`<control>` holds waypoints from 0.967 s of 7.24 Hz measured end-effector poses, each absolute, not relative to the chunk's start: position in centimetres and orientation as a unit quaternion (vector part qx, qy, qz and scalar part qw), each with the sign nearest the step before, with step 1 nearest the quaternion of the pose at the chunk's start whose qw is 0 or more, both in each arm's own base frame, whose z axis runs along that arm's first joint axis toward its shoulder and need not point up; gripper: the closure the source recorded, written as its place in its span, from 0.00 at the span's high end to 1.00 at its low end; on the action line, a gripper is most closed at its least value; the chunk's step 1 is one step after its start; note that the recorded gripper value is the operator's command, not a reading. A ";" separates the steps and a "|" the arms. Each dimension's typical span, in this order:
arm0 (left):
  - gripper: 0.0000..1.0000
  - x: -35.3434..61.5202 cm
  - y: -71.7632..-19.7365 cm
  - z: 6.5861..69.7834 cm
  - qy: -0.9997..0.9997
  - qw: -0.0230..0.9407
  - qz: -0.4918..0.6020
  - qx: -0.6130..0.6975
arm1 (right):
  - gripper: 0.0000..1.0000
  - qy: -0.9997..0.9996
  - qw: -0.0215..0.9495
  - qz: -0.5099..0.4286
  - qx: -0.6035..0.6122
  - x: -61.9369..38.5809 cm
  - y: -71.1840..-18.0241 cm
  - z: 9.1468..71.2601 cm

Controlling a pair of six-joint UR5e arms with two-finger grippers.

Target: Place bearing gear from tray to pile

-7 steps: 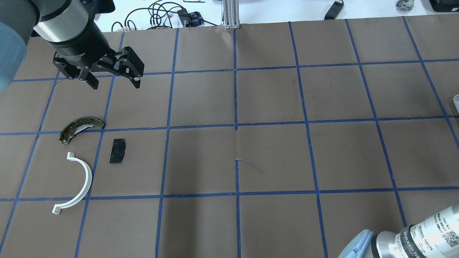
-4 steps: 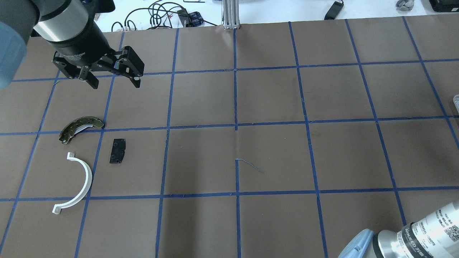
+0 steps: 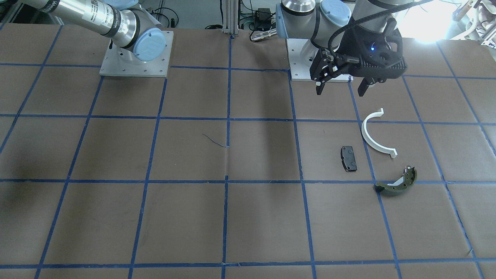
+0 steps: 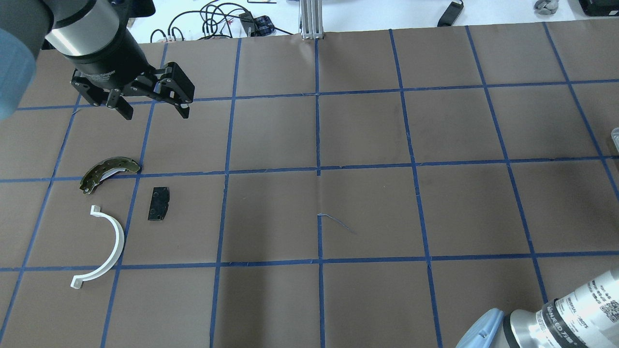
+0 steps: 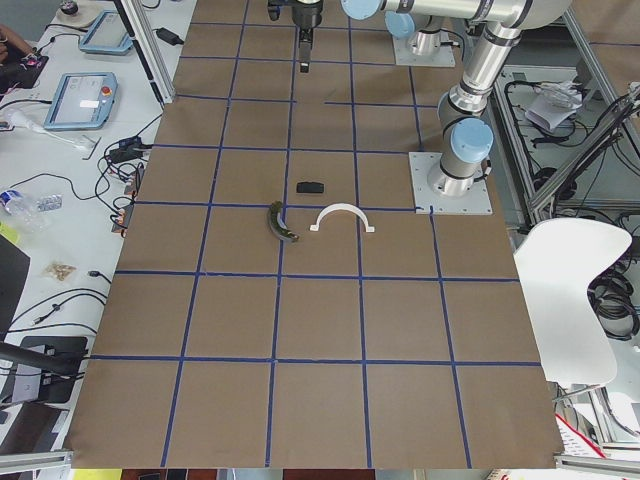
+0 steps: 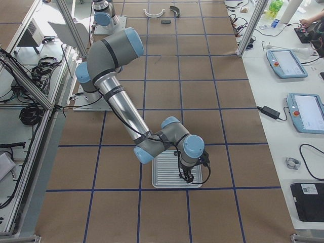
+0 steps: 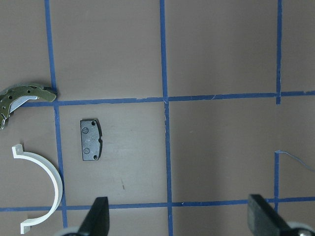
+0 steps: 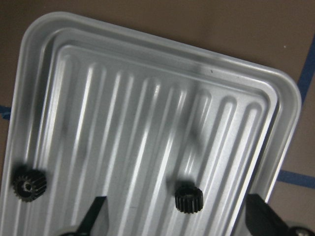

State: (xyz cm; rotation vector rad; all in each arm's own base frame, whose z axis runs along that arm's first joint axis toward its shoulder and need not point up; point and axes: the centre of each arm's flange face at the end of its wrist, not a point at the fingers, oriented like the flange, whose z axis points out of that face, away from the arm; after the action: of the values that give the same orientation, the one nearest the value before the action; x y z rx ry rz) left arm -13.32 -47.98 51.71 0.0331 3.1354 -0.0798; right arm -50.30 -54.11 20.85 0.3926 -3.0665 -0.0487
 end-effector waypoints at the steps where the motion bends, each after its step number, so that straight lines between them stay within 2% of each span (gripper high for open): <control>1: 1.00 -13.3 -48.0 51.7 1.000 0.002 -0.026 0.010 | 0.84 -0.992 0.023 -0.017 0.124 -50.3 -54.1 20.5; 3: 1.00 -13.3 -48.0 51.7 1.000 0.002 -0.026 0.010 | 0.84 -0.992 0.017 -0.020 0.124 -50.4 -54.2 19.4; 4: 1.00 -13.3 -48.0 51.7 1.000 0.002 -0.026 0.010 | 0.73 -0.992 0.016 -0.021 0.126 -50.4 -54.3 19.0; 7: 1.00 -13.3 -48.0 51.7 1.000 0.003 -0.026 0.010 | 0.64 -0.991 0.018 -0.028 0.130 -50.5 -54.0 18.9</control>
State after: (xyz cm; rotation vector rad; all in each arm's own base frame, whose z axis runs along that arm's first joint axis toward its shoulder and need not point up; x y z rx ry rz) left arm -13.28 -48.00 51.72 0.0313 3.1350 -0.0802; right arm -50.54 -54.04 18.95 0.4028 -3.0772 -0.0854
